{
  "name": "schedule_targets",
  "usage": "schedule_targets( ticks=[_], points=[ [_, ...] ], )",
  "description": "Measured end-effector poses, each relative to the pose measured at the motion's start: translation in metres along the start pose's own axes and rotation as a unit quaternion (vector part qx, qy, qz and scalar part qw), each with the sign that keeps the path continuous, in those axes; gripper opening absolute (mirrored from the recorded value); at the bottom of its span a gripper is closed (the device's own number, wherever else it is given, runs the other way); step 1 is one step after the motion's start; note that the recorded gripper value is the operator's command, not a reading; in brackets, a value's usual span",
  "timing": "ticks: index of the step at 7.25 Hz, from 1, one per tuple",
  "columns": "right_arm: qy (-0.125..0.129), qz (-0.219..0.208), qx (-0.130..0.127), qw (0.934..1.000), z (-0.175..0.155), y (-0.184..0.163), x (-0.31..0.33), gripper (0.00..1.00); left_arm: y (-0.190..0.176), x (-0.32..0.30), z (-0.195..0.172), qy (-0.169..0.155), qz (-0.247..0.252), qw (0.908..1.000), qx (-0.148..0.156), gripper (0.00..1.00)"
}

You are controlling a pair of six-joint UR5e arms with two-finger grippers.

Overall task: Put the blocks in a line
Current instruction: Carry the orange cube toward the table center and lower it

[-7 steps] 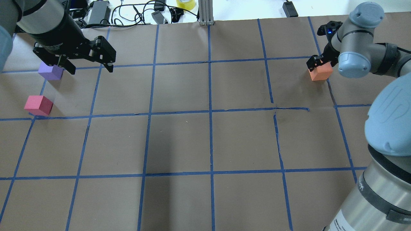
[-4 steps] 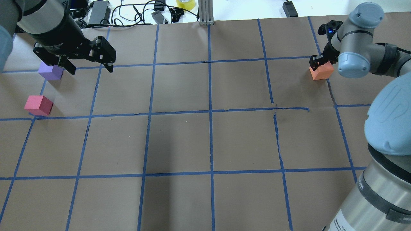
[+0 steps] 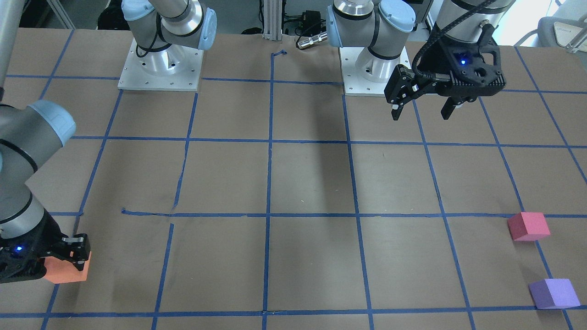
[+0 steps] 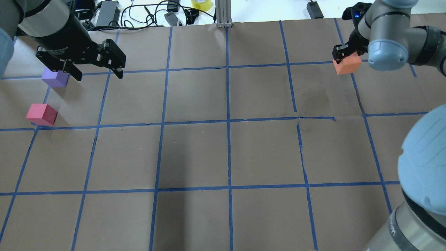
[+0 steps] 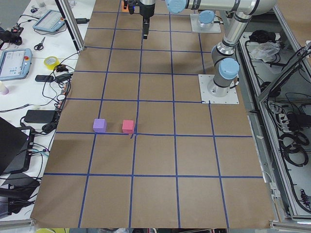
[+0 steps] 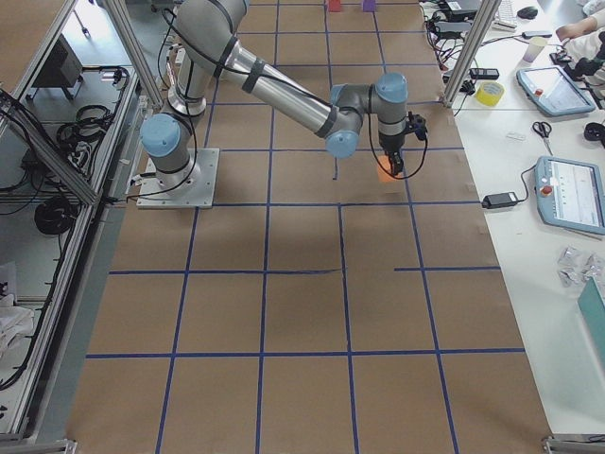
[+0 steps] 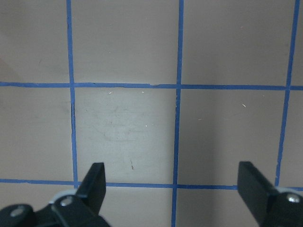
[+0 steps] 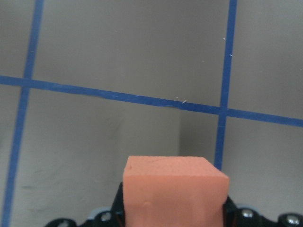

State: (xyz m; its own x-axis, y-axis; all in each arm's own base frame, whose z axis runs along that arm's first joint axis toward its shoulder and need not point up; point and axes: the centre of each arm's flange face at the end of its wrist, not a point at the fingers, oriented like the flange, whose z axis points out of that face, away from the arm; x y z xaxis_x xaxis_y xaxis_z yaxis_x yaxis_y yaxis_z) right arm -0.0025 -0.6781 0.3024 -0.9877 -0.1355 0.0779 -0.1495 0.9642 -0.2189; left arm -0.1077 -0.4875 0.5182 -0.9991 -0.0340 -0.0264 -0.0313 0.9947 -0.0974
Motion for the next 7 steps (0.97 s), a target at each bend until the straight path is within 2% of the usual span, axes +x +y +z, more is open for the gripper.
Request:
schedule_targets(
  ticks=[2, 3, 5, 7],
  points=[
    [-0.012, 0.032, -0.015, 0.9993, -0.048, -0.022, -0.098, 0.00, 0.000, 0.000, 0.000, 0.000, 0.000, 1.0000, 0.000, 1.00],
    [-0.009, 0.034, -0.022, 0.9991, -0.057, -0.026, -0.155, 0.00, 0.000, 0.000, 0.000, 0.000, 0.000, 1.0000, 0.000, 1.00],
    [-0.013, 0.034, -0.032, 0.9988, -0.046, -0.025, -0.265, 0.00, 0.000, 0.000, 0.000, 0.000, 0.000, 1.0000, 0.000, 1.00],
    [-0.019, 0.041, -0.047, 0.9979, -0.015, -0.016, -0.334, 0.00, 0.000, 0.000, 0.000, 0.000, 0.000, 1.0000, 0.001, 1.00]
  ],
)
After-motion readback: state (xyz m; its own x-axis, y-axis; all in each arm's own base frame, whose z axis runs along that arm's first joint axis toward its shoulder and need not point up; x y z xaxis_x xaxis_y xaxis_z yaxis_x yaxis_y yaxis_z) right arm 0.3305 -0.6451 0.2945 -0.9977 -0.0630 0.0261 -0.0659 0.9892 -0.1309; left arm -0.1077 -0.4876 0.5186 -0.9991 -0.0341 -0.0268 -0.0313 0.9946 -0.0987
